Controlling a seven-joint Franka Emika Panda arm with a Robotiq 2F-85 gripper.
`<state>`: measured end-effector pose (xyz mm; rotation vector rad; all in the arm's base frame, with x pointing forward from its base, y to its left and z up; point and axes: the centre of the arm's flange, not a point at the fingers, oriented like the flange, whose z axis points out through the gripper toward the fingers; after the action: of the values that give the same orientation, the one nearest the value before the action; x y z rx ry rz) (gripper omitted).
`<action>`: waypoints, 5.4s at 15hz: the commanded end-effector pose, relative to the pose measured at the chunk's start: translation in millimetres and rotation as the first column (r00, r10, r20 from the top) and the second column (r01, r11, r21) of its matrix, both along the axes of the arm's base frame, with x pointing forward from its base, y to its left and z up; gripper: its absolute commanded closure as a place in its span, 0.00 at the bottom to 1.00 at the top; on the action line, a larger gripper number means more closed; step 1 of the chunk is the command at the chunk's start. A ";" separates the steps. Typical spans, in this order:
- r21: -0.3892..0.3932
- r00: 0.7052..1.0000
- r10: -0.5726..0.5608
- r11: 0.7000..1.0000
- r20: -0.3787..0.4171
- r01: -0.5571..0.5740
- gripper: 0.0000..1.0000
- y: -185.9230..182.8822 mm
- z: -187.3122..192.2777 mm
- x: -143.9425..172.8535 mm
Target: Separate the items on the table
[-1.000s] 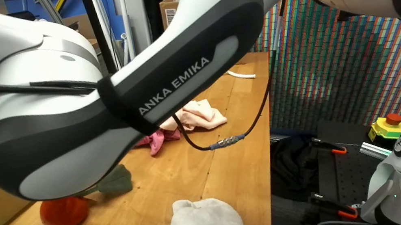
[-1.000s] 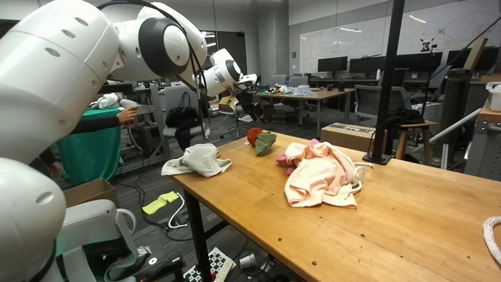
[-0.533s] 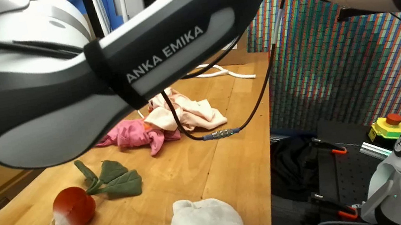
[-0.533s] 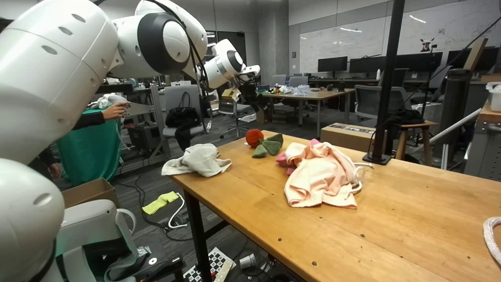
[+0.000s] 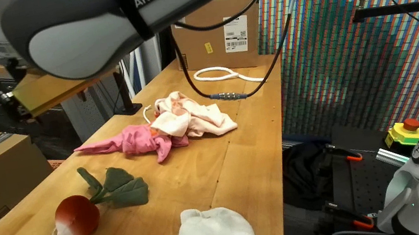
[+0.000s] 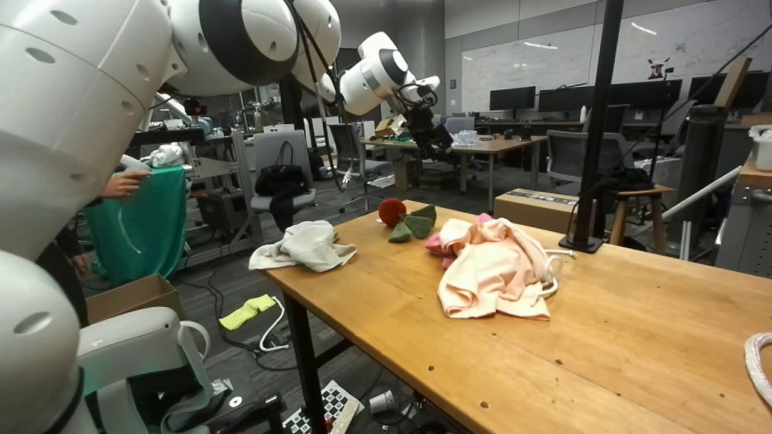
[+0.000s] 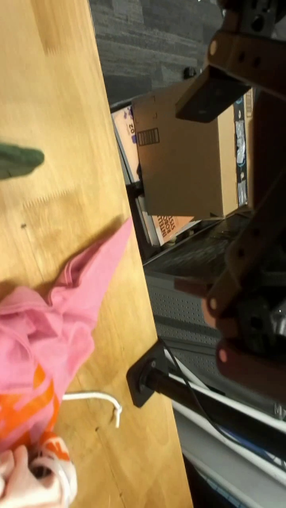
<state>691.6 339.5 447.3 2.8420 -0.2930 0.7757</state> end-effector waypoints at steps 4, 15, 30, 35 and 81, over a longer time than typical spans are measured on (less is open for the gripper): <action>-0.033 0.988 -0.066 0.998 -0.141 0.062 0.00 -114.7 8.4 -30.2; -0.055 0.852 0.074 0.991 -0.518 -0.120 0.00 -189.4 -45.7 -85.7; 0.000 0.852 0.229 0.966 -0.472 -0.260 0.00 -236.3 -91.0 -59.2; 0.034 0.838 0.251 0.963 -0.484 -0.269 0.00 -246.4 -109.7 -58.2; 0.062 0.801 0.077 0.997 -0.593 -0.049 0.96 -265.9 206.9 -182.0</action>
<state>497.1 66.9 639.8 2.9713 -0.0778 -0.2145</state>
